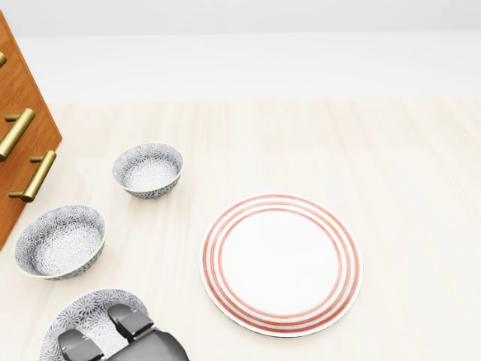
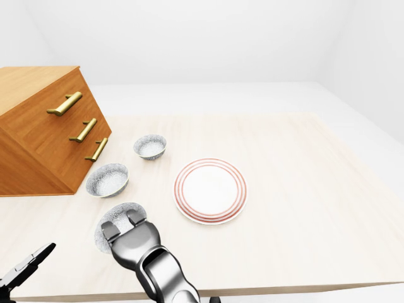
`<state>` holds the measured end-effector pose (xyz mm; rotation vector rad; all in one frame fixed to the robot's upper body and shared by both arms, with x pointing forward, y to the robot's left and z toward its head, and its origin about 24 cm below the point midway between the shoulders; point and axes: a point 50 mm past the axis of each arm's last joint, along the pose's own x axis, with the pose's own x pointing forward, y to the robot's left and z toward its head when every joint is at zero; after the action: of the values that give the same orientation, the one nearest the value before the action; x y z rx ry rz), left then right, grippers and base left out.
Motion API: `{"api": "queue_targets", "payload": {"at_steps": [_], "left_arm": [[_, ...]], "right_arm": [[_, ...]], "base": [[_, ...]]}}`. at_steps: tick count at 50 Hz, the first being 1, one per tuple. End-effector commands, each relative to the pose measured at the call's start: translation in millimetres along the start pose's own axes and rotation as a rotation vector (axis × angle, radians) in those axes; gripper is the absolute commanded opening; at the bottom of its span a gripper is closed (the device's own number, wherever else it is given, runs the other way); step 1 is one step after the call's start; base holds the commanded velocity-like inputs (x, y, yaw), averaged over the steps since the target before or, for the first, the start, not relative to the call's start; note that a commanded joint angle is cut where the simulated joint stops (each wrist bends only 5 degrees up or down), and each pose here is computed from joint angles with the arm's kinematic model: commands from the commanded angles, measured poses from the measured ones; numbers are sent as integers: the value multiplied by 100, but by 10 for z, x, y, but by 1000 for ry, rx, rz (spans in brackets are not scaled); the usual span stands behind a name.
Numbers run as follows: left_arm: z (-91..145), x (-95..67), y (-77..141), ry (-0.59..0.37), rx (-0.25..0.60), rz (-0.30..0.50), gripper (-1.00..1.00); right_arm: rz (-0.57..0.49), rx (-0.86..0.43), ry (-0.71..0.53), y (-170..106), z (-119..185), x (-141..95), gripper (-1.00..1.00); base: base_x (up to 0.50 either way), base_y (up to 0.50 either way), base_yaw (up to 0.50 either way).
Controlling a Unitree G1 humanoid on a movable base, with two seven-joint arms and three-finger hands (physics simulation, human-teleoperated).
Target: Put the bowl at the front on the plate.
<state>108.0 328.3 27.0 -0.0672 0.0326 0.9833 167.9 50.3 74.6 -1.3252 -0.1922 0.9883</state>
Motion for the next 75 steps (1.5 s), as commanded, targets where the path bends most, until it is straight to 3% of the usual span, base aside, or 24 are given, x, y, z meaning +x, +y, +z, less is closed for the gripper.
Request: {"api": "queue_targets", "payload": {"at_steps": [1,17,36,49,75], "left_arm": [[-18,5,-7,-1,0,-2,100],[-10,7,-4,2,0,0,100],[-7,6,-6,4,0,0,100],[-12,7,-10,3,0,-1,100],[9,3,-3,8,0,-3,100]], "right_arm": [[20,4,-12,51,32,5,100],[56,8,-29,164,51,-33,100],[106,115,-60,289,-23,65,100],[61,124,-38,195,-89,131,100],[88,185,0,120,-249,296,100]], "base": [[0,0,0],[0,0,0],[0,0,0],[0,0,0],[0,0,0]]}}
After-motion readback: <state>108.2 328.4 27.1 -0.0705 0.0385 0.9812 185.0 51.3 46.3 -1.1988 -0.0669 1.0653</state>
